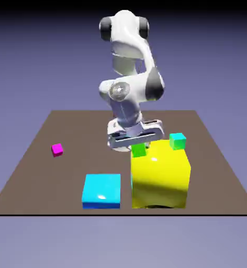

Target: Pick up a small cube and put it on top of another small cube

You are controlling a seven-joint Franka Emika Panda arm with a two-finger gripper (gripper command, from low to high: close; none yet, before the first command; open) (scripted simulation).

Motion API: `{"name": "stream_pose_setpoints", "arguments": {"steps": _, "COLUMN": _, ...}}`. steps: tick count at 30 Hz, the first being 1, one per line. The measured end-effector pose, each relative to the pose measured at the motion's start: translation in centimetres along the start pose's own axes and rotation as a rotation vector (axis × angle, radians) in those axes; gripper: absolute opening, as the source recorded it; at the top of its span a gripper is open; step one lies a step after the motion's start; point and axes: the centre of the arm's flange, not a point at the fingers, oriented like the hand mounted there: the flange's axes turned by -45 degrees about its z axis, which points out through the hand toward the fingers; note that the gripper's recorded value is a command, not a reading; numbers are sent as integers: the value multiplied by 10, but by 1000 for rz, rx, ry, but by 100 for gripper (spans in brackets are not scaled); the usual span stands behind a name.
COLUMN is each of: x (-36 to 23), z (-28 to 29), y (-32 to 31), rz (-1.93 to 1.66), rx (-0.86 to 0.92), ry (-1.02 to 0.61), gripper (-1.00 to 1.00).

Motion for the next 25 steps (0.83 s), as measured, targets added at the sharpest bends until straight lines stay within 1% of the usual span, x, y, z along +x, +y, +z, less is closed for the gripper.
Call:
{"name": "stream_pose_setpoints", "arguments": {"steps": 5, "x": -14, "z": 1, "y": -115, "rz": -461, "rx": -287, "ry": -135, "gripper": -100}}
{"name": "stream_pose_setpoints", "arguments": {"steps": 11, "x": -62, "z": 4, "y": -244, "rz": -952, "rx": -658, "ry": -303, "gripper": -100}}
{"name": "stream_pose_setpoints", "arguments": {"steps": 12, "x": -67, "z": 21, "y": -248, "rz": -996, "rx": -685, "ry": -350, "gripper": -100}}
{"name": "stream_pose_setpoints", "arguments": {"steps": 14, "x": -57, "z": 13, "y": -222, "rz": -941, "rx": -661, "ry": -347, "gripper": -100}}
{"name": "stream_pose_setpoints", "arguments": {"steps": 15, "x": -53, "z": 22, "y": -208, "rz": -927, "rx": -656, "ry": -346, "gripper": -100}}
{"name": "stream_pose_setpoints", "arguments": {"steps": 18, "x": -55, "z": 65, "y": -203, "rz": -967, "rx": -673, "ry": -348, "gripper": -100}}
{"name": "stream_pose_setpoints", "arguments": {"steps": 19, "x": -52, "z": 70, "y": -189, "rz": -949, "rx": -665, "ry": -347, "gripper": 100}}
{"name": "stream_pose_setpoints", "arguments": {"steps": 21, "x": -52, "z": 70, "y": -190, "rz": -952, "rx": -668, "ry": -347, "gripper": 100}}
{"name": "stream_pose_setpoints", "arguments": {"steps": 23, "x": -56, "z": 48, "y": -213, "rz": -965, "rx": -675, "ry": -348, "gripper": 100}}
{"name": "stream_pose_setpoints", "arguments": {"steps": 25, "x": -57, "z": 22, "y": -222, "rz": -951, "rx": -668, "ry": -347, "gripper": 100}}
